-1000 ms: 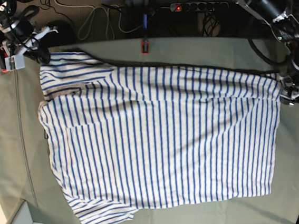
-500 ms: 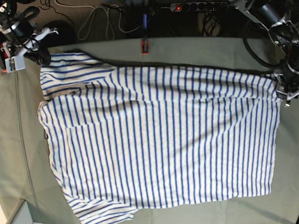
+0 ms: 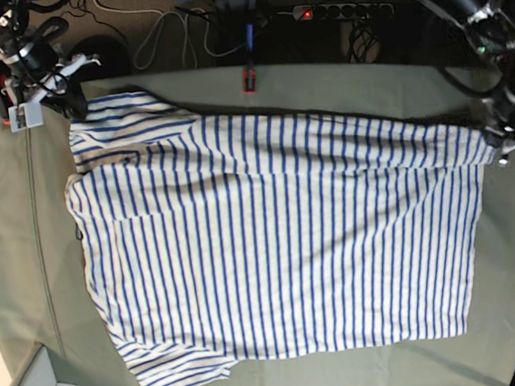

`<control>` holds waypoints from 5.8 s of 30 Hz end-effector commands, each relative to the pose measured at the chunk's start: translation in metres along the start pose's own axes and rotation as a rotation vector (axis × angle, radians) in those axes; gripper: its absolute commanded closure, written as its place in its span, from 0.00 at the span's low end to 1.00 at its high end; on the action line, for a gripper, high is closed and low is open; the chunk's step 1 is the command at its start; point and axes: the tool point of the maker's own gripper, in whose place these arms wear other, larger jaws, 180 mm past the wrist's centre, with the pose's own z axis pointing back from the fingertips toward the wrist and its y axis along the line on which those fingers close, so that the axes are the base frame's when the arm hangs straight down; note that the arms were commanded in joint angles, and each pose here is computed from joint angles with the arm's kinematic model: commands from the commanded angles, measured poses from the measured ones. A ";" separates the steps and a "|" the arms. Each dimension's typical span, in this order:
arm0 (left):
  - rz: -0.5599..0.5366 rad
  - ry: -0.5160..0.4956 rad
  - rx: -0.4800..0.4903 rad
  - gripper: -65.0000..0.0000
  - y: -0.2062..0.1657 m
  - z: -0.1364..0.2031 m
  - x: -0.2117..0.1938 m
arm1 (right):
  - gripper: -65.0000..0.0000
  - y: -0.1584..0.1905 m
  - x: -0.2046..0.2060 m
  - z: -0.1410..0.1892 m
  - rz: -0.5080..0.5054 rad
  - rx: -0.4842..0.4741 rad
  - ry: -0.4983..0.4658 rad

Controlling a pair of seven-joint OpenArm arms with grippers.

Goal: Layout the t-shirt on the table in an organized manner, then fold the t-shirt properly
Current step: 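Lift the shirt edge with both grippers, stretching it between them, then fold the held edge over onto the shirt body with both grippers, then regrasp the folded edge corners with both grippers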

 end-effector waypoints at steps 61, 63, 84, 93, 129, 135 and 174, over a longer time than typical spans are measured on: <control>0.057 -0.110 -0.081 1.00 0.013 0.072 0.031 | 1.00 -0.022 0.051 0.065 -0.077 -0.209 -0.309; 0.059 -0.126 -0.104 1.00 0.003 0.069 0.038 | 1.00 -0.023 0.062 0.059 -0.065 -0.204 -0.335; -0.034 -0.030 -0.238 1.00 -0.084 -0.006 0.047 | 1.00 -0.022 0.173 -0.058 0.148 -0.226 -0.314; -0.148 -0.033 -0.229 1.00 -0.109 -0.043 0.035 | 1.00 -0.030 0.178 -0.094 0.137 -0.198 -0.261; -0.195 -0.067 -0.226 0.45 -0.148 -0.060 0.044 | 0.53 -0.057 0.192 -0.114 0.130 -0.189 -0.230; -0.268 -0.101 -0.191 0.45 -0.114 -0.037 0.037 | 0.37 -0.064 0.183 -0.095 0.164 -0.226 -0.229; -0.102 0.030 -0.040 1.00 -0.035 -0.064 0.004 | 0.59 -0.044 0.059 -0.079 0.111 -0.198 -0.006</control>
